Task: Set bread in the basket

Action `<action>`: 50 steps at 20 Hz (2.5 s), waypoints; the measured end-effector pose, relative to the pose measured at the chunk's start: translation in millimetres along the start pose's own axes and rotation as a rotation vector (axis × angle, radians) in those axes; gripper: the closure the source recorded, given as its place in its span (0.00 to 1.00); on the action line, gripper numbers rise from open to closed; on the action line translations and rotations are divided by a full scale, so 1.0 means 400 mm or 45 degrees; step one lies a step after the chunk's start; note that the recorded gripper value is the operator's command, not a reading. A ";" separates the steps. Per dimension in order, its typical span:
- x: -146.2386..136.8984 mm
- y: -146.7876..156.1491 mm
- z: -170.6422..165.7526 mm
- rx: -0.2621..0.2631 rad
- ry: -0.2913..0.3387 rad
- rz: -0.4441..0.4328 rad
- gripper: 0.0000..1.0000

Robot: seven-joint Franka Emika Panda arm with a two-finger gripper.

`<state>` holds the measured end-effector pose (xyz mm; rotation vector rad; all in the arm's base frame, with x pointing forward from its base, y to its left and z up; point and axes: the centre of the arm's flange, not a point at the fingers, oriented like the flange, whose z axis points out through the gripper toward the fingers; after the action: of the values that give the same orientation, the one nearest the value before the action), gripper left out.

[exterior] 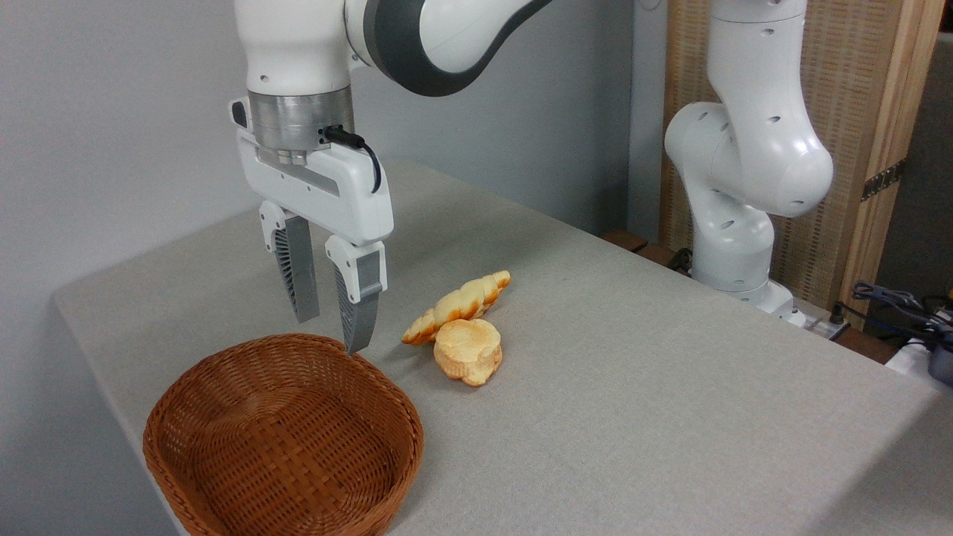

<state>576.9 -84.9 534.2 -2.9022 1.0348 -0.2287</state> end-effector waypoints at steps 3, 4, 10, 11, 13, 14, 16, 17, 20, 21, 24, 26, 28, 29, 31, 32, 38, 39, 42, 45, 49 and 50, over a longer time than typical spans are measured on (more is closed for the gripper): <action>-0.002 0.001 0.003 -0.005 -0.008 0.000 0.00; -0.003 0.002 0.006 -0.009 -0.015 0.000 0.00; -0.029 0.027 0.037 -0.050 -0.080 0.008 0.00; -0.037 0.036 0.043 -0.057 -0.089 0.012 0.00; -0.054 0.058 0.058 -0.072 -0.109 0.023 0.00; -0.063 0.068 0.065 -0.078 -0.118 0.027 0.00; -0.081 0.083 0.075 -0.089 -0.133 0.038 0.00; -0.088 0.091 0.080 -0.095 -0.139 0.056 0.00; -0.104 0.122 0.095 -0.124 -0.175 0.128 0.00; -0.109 0.137 0.101 -0.144 -0.201 0.168 0.00; -0.117 0.179 0.112 -0.203 -0.275 0.286 0.00; -0.115 0.214 0.117 -0.235 -0.320 0.337 0.00; -0.117 0.242 0.124 -0.261 -0.361 0.363 0.00; -0.119 0.255 0.128 -0.274 -0.382 0.374 0.00; -0.123 0.277 0.137 -0.293 -0.415 0.394 0.00; -0.124 0.291 0.141 -0.301 -0.428 0.407 0.00; -0.130 0.360 0.181 -0.329 -0.484 0.470 0.00; -0.130 0.366 0.184 -0.330 -0.488 0.476 0.00; -0.125 0.390 0.200 -0.337 -0.506 0.501 0.00; -0.123 0.401 0.220 -0.346 -0.526 0.510 0.00; -0.122 0.403 0.249 -0.359 -0.554 0.511 0.01; -0.122 0.403 0.255 -0.362 -0.559 0.511 0.07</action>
<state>454.9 -179.0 411.9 -2.6795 1.6113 0.5858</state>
